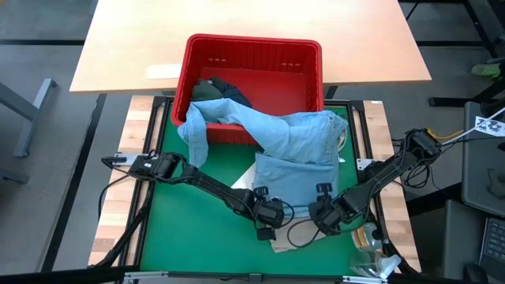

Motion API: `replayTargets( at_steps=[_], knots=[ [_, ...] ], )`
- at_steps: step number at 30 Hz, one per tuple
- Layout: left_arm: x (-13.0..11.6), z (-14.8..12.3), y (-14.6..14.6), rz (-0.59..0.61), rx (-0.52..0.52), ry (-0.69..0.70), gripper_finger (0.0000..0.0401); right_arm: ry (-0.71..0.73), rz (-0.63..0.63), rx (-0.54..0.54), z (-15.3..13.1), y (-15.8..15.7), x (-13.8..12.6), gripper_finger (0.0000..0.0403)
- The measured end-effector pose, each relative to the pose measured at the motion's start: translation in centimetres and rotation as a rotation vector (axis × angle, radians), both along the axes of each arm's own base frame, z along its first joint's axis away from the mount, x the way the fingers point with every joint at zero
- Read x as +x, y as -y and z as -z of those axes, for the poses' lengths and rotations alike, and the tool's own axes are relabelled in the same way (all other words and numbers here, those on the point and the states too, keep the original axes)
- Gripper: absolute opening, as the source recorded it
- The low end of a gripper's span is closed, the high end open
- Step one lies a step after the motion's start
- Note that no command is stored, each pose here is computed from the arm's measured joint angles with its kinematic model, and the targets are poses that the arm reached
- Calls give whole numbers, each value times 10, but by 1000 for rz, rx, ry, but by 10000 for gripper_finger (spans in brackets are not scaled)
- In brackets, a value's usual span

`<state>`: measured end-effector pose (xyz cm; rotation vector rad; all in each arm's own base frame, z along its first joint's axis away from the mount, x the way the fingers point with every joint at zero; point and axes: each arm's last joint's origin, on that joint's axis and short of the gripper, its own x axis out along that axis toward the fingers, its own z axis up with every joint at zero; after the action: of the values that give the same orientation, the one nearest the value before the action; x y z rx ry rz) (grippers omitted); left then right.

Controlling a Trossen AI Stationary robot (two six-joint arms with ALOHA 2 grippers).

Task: Fold Laundry from Bin
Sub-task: Fold the light blue jeans

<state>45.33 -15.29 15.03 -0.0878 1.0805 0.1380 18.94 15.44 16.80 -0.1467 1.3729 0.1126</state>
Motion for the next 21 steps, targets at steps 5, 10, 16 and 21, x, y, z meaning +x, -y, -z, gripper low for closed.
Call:
replayTargets(
  at_steps=[5,10,16,21],
  knots=[
    [0,0,0,0,0,0,18,-44,-1,21,-11,-2,2,172],
    [0,0,0,0,1,-1,18,-39,14,10,-16,0,6,170],
    [0,0,0,0,1,-1,18,-70,23,-16,-9,1,8,147],
    [0,0,0,1,2,-1,18,-80,23,-33,-5,0,9,99]
  ],
)
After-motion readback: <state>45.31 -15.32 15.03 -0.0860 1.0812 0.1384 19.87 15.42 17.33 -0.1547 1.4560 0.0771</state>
